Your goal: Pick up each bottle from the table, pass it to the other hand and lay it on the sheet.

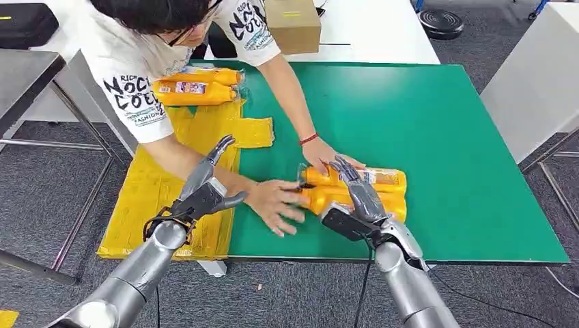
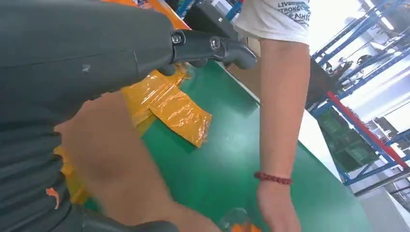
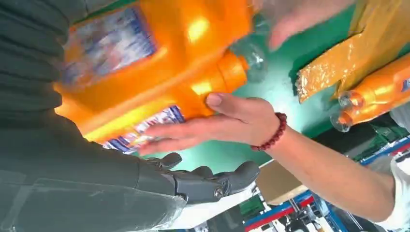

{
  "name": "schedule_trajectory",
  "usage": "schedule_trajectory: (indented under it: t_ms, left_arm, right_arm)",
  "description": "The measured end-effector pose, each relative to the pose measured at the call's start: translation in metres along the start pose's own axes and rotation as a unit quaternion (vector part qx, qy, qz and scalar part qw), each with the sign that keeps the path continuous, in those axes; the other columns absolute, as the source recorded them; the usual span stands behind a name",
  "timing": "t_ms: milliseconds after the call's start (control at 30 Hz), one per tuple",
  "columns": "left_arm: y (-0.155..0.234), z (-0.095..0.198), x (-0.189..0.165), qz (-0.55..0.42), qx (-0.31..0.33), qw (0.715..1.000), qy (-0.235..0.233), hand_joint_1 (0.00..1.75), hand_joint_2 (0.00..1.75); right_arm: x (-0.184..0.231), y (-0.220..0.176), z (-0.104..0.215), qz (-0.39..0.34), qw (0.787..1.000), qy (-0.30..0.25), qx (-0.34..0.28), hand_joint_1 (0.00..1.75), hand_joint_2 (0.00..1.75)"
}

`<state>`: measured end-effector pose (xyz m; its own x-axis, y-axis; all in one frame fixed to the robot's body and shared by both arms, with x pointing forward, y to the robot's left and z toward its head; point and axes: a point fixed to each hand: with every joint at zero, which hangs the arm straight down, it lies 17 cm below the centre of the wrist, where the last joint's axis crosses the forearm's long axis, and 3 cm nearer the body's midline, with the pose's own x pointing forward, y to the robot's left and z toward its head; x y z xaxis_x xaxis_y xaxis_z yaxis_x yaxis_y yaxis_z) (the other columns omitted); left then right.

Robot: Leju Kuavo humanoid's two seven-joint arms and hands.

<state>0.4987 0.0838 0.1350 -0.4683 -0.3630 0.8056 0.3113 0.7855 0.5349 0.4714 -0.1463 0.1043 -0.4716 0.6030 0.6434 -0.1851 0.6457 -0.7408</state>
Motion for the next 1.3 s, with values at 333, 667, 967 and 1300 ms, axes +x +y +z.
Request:
schedule_trajectory:
  t_ms: [333, 667, 967, 1300]
  left_arm:
    - [0.002, 0.005, -0.010, 0.009, 0.007, 1.000, 0.018, 0.00, 1.75]
    - [-0.004, 0.018, -0.023, 0.024, 0.009, 0.999, 0.040, 0.00, 1.75]
    - [-0.008, 0.029, -0.032, 0.038, 0.014, 0.997, 0.062, 0.00, 1.75]
    - [0.004, 0.067, -0.044, 0.140, 0.131, 0.976, 0.099, 0.00, 1.75]
  right_arm:
    - [-0.005, 0.001, 0.002, 0.009, 1.000, 0.002, 0.009, 0.00, 1.75]
    - [-0.003, 0.001, -0.001, 0.021, 1.000, -0.004, 0.021, 0.00, 1.75]
    - [0.001, -0.003, -0.002, 0.016, 0.998, -0.012, 0.052, 0.00, 1.75]
    - [-0.009, -0.019, 0.049, -0.024, 0.996, -0.019, 0.082, 0.00, 1.75]
